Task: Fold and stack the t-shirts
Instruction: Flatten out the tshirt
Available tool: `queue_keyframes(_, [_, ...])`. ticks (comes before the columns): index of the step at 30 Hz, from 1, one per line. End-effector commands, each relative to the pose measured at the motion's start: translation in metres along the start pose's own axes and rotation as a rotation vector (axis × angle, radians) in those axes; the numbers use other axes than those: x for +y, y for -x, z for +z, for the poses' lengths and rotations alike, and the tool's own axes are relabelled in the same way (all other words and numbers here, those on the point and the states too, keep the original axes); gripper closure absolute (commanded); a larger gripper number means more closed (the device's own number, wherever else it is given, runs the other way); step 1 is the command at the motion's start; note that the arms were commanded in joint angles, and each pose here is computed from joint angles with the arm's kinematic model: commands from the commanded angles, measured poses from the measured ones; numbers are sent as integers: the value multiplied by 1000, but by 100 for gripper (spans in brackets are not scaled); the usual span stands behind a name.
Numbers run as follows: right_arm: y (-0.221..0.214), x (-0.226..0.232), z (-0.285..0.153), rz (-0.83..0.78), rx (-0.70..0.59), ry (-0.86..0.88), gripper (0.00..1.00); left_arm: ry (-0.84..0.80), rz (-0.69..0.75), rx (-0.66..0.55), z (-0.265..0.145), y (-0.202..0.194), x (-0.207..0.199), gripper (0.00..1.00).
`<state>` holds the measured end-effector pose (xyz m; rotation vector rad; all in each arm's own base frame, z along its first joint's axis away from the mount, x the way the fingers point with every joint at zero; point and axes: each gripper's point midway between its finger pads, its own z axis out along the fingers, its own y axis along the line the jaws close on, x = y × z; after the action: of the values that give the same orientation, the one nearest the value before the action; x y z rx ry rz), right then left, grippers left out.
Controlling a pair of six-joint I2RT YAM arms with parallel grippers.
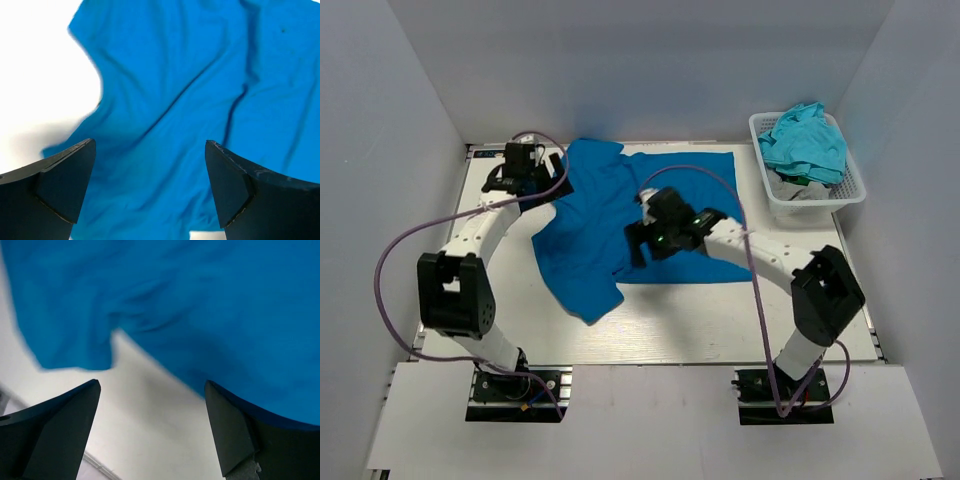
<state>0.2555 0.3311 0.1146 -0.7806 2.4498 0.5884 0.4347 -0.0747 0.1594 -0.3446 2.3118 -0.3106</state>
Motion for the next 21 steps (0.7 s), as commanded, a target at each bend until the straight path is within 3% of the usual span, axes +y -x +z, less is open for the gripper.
queue_keyframes(1, [12, -72, -20, 137, -36, -186, 10, -80, 31, 55, 23, 1, -20, 0])
queue_keyframes(9, [38, -170, -18, 267, -61, -281, 10, -82, 49, 177, 99, 3, -22, 0])
queue_keyframes(11, [45, -198, -12, 305, -66, -311, 10, -63, 55, 250, 117, -17, -13, 0])
queue_keyframes(14, [53, -214, 0, 349, -65, -262, 10, -47, 64, 268, 124, -23, -8, 0])
queue_keyframes(17, [36, -229, 26, 415, -2, -222, 10, 37, 55, 334, 131, -55, 21, 0])
queue_keyframes(21, [16, -242, 32, 454, 26, -214, 10, 161, 88, 298, 134, -56, 52, 0])
